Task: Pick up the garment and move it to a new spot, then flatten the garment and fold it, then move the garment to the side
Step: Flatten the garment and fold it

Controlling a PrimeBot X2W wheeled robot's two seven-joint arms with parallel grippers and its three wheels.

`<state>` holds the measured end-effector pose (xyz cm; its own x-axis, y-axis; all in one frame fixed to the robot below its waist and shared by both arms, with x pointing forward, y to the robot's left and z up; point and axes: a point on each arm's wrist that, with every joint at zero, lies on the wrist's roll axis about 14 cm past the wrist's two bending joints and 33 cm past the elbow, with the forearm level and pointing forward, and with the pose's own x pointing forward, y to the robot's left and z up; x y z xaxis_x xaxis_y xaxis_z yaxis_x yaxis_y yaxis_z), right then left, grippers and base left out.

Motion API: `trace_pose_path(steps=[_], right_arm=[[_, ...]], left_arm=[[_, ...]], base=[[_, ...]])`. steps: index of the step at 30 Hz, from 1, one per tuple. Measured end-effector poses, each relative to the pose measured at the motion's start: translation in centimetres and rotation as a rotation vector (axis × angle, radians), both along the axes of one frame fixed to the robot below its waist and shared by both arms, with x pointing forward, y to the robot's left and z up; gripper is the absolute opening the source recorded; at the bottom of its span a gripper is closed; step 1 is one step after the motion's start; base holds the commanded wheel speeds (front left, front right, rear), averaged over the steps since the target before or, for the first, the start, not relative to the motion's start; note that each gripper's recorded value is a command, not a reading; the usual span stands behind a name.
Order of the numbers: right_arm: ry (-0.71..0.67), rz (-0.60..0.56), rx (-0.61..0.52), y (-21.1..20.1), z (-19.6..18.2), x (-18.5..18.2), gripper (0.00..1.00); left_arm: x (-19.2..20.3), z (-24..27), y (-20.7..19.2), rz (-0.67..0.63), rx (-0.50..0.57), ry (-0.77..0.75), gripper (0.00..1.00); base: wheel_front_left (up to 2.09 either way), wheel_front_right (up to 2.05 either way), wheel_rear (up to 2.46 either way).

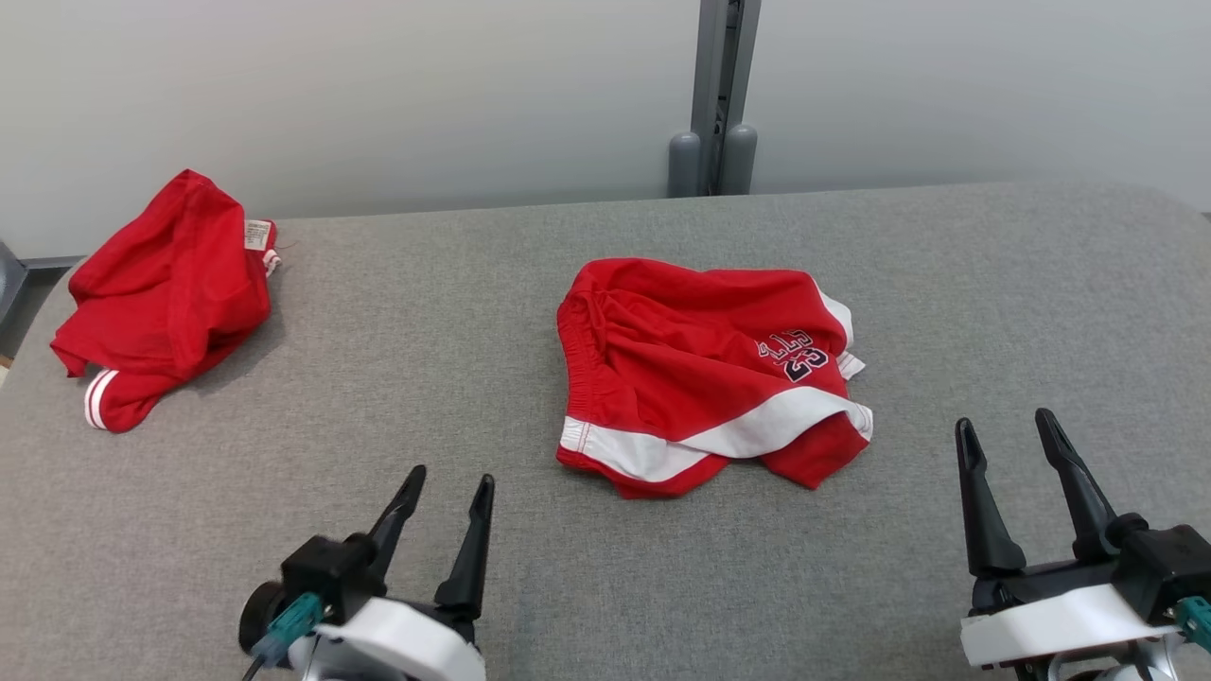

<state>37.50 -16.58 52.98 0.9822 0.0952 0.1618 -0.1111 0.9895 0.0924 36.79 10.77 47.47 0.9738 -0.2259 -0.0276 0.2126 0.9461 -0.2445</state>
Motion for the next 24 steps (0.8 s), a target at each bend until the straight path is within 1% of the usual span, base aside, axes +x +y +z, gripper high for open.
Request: trace_pose_path(steps=[5, 8, 12, 19, 20, 21, 22, 23, 24], right_arm=[[0.005, -0.012, -0.004, -0.4, -0.2, 0.5, 1.0], [0.016, -0.031, -0.008, -1.0, -0.5, 0.7, 1.0], [0.036, -0.061, -0.013, -2.1, -1.2, 1.0, 1.0], [0.069, -0.106, -0.02, -3.6, -2.3, 1.3, 1.0], [0.071, -0.11, -0.021, -3.8, -2.4, 1.4, 1.0], [0.073, -0.115, -0.022, -3.9, -2.5, 1.4, 1.0], [0.077, -0.12, -0.022, -4.1, -2.6, 1.4, 1.0], [0.079, -0.124, -0.021, -4.2, -2.7, 1.5, 1.0], [0.08, -0.126, -0.022, -4.3, -2.7, 1.5, 1.0]], left_arm=[[1.8, -2.0, -4.1, -0.156, 0.022, 0.111, 1.0], [2.7, -3.5, -5.9, -0.224, 0.03, 0.192, 1.0], [4.2, -5.2, -7.1, -0.27, 0.054, 0.257, 1.0], [6.5, -7.4, -7.7, -0.288, 0.05, 0.326, 1.0], [6.6, -7.7, -7.8, -0.292, 0.05, 0.34, 0.98], [6.7, -8.0, -8.0, -0.296, 0.046, 0.349, 0.8], [6.7, -8.1, -8.2, -0.302, 0.042, 0.353, 0.57], [6.7, -8.1, -8.5, -0.309, 0.035, 0.354, 0.42], [6.7, -8.0, -8.8, -0.319, 0.032, 0.353, 0.11]], base=[[0.0, 0.0, 0.0], [0.0, 0.0, 0.0], [0.0, 0.0, 0.0], [0.0, 0.0, 0.0], [0.0, 0.0, 0.0], [0.0, 0.0, 0.0], [0.0, 0.0, 0.0], [0.0, 0.0, 0.0], [0.0, 0.0, 0.0]])
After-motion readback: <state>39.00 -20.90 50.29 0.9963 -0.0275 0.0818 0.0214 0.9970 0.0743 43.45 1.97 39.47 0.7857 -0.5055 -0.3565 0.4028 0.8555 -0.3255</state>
